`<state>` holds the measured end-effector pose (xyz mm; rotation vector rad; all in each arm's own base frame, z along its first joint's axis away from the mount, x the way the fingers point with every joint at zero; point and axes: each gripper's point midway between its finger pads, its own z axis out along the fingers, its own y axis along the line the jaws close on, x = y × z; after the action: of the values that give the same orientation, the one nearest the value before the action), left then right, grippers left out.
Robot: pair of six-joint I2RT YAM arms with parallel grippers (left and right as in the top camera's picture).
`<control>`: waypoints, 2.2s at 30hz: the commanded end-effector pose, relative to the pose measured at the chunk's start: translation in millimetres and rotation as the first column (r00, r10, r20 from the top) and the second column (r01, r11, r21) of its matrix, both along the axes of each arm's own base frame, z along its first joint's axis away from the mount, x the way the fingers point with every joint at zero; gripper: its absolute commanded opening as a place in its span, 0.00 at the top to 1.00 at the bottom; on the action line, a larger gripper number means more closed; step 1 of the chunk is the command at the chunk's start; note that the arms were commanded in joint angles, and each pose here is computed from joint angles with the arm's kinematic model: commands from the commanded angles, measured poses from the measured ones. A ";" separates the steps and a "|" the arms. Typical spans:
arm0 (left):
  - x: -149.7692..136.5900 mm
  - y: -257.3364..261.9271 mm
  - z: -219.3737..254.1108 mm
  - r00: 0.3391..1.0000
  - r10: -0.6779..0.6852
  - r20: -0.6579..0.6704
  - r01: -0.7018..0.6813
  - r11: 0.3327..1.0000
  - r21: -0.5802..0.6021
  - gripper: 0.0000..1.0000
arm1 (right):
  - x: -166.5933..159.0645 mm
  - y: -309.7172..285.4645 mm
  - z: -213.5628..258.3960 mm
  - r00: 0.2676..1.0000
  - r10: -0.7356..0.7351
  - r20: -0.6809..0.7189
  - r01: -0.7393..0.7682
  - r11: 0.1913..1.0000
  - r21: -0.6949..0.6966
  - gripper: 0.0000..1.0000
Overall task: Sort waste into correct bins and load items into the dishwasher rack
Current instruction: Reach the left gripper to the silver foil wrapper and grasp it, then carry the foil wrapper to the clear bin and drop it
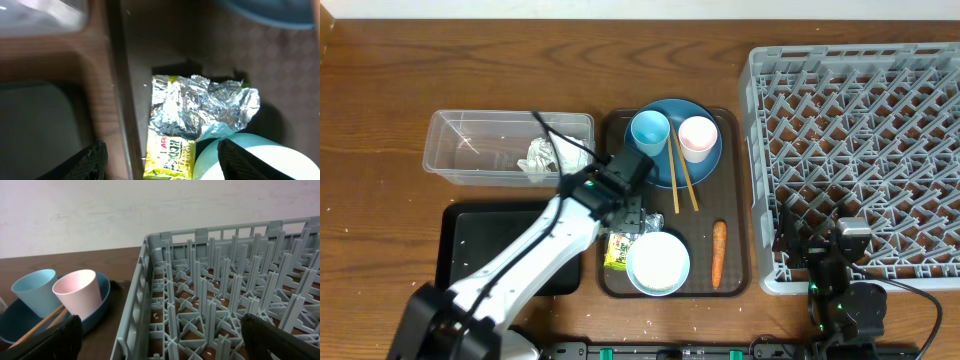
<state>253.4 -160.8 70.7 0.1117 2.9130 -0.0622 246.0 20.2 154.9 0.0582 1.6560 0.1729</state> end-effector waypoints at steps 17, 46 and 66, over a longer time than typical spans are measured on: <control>-17.6 -13.5 -63.1 0.989 -0.030 -0.141 0.045 0.993 0.105 0.26 | -0.2 2.2 -1.6 1.000 0.008 -0.007 -0.008 1.000 0.010 0.01; 7.9 -0.8 -60.9 1.000 -0.022 -0.015 0.025 0.979 0.201 0.94 | -0.2 2.2 -1.6 1.000 0.008 -0.007 -0.008 1.000 0.010 0.01; 80.3 100.9 148.2 0.670 0.282 0.686 -0.431 0.901 0.051 0.94 | -0.2 2.2 -1.6 1.000 0.008 -0.007 -0.008 1.000 0.010 0.01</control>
<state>325.2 -87.8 200.4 -0.2513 2.2353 0.2025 246.0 20.3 154.8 0.0579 1.6564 0.1732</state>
